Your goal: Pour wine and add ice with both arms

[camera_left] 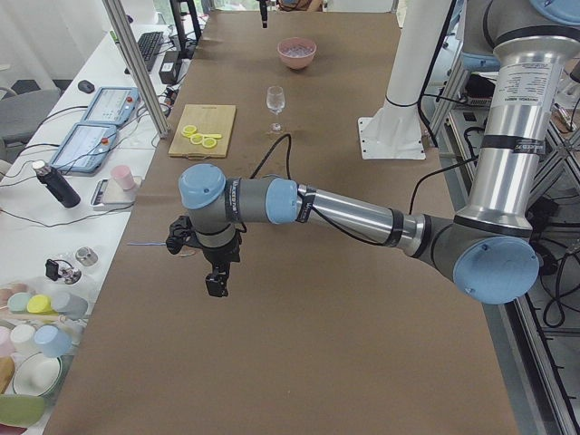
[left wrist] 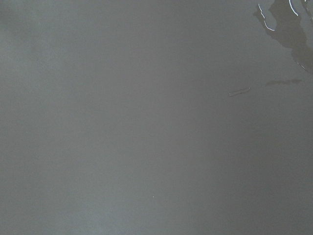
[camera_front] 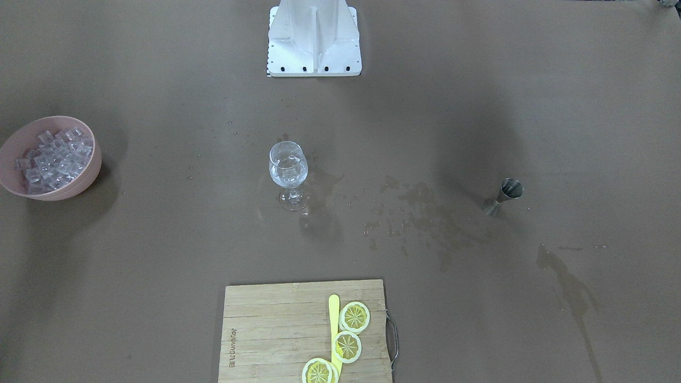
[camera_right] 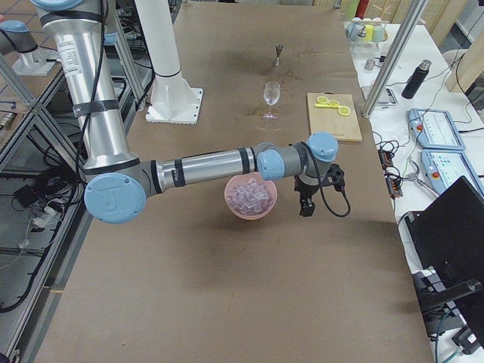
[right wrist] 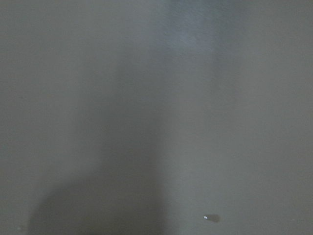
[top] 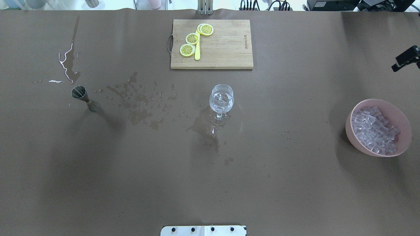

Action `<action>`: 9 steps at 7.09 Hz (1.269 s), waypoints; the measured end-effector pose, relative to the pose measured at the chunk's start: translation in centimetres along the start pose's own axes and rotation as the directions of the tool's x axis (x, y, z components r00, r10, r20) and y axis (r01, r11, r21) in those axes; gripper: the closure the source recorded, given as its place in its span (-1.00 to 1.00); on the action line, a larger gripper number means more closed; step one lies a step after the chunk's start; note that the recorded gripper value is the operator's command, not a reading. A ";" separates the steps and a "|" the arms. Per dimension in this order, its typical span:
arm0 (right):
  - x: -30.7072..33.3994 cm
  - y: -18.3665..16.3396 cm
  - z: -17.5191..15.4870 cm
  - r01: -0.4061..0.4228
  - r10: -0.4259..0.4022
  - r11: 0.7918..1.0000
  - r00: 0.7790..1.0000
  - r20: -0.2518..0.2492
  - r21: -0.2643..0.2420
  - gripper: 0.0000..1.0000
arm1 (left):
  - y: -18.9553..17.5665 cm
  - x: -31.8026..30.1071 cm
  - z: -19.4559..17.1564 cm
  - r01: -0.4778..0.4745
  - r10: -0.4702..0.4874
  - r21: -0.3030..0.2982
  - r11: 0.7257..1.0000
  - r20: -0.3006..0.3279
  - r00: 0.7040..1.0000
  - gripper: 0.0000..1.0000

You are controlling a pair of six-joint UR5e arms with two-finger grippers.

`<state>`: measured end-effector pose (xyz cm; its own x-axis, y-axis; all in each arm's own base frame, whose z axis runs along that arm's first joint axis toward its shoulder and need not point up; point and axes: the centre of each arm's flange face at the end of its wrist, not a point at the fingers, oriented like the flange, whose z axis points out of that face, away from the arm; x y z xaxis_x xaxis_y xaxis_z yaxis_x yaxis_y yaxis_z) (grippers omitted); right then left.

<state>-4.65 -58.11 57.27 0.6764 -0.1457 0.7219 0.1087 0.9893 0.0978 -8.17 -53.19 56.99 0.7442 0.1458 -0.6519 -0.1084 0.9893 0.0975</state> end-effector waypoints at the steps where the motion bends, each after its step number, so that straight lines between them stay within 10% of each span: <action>1: 4.0 1.6 0.5 -0.024 0.023 1.000 1.000 -0.004 -0.014 -1.00 | 0.6 -0.7 0.4 0.017 -0.017 -0.008 1.000 -0.003 1.000 -0.96; 9: 12.3 8.5 -4.7 -0.096 0.095 0.995 0.995 -0.018 -0.029 -1.00 | 2.1 -3.3 3.4 0.071 -0.071 -0.049 0.996 -0.012 0.997 -0.96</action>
<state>7.99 -51.56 63.72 0.6969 -0.0510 0.7154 0.0643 0.9979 0.0085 -8.60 -51.62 61.92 0.7423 0.0750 -0.6659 -0.0875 0.9961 0.0146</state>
